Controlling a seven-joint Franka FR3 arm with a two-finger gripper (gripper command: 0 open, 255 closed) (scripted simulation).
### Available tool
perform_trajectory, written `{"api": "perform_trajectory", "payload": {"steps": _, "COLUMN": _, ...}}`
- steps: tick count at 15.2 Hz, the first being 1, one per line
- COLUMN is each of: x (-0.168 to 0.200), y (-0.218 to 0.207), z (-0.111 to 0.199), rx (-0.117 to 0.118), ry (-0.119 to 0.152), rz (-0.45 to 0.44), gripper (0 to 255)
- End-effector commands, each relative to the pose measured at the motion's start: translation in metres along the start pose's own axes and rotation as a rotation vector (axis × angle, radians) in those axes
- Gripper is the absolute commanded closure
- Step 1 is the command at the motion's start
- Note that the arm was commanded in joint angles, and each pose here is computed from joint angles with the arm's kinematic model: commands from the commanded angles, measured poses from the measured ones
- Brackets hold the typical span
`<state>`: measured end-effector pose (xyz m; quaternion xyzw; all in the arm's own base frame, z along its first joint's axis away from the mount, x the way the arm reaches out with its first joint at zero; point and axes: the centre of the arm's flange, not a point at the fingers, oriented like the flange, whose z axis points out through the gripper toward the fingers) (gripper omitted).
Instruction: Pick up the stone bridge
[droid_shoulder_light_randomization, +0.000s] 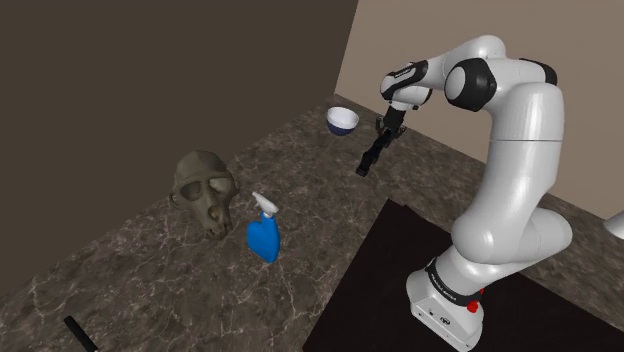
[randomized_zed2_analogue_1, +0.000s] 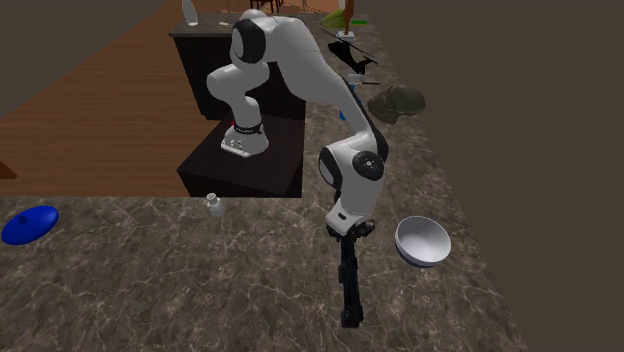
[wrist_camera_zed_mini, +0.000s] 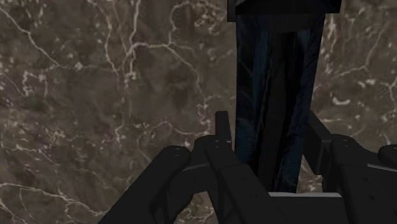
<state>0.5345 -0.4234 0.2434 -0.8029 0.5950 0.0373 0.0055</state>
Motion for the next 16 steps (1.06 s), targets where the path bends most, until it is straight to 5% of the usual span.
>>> {"api": "perform_trajectory", "payload": {"steps": 1, "x": 0.0, "y": 0.0, "z": -0.007, "rx": 0.0, "ry": 0.0, "rz": 0.0, "gripper": 255}}
{"api": "perform_trajectory", "payload": {"steps": 16, "x": -0.005, "y": 0.003, "z": -0.077, "rx": 0.0, "ry": 0.0, "rz": 0.0, "gripper": 255}}
